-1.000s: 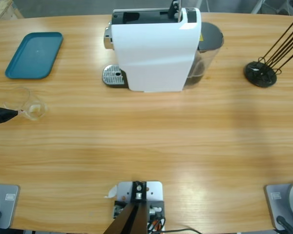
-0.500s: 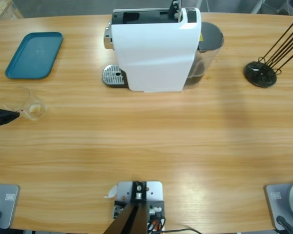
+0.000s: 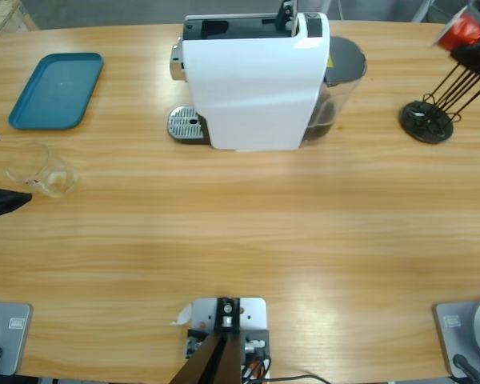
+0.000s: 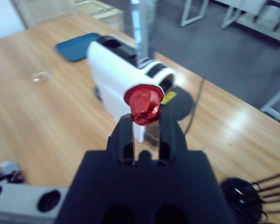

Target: Pour coffee

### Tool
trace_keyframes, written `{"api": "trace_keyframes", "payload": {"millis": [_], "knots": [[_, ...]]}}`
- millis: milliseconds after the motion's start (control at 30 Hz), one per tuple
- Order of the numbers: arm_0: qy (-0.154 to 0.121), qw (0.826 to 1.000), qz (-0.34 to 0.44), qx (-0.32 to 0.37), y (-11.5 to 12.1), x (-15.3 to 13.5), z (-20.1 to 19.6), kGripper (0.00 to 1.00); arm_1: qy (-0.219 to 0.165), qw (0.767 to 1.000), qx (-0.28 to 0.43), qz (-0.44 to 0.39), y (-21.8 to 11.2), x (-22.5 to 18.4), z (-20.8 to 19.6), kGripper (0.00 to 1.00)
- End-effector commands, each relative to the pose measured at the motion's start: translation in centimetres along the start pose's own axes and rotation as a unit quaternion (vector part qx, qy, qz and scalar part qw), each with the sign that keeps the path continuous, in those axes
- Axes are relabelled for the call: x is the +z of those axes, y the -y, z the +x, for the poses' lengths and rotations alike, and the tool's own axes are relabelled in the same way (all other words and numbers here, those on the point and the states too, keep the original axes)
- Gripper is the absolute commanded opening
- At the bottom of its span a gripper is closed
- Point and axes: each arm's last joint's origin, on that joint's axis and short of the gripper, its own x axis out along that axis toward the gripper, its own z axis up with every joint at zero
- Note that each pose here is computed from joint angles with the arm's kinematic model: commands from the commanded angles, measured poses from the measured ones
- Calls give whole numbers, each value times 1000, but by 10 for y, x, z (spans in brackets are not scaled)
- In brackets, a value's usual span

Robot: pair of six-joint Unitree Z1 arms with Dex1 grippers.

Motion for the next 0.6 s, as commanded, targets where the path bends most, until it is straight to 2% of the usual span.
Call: {"api": "trace_keyframes", "payload": {"millis": [33, 167, 600], "knots": [[-5, 1000, -4, -6, 1, -14, -4, 987, -29, 992, 112, -51, -23, 18, 51, 0], [-8, 1000, -4, -5, 0, -16, -6, 987, -25, 984, 160, -74, -37, 29, 81, 0], [-11, 1000, -4, 4, -2, -23, -23, 987, -10, 981, 173, -91, -43, 77, 182, 0]]}}
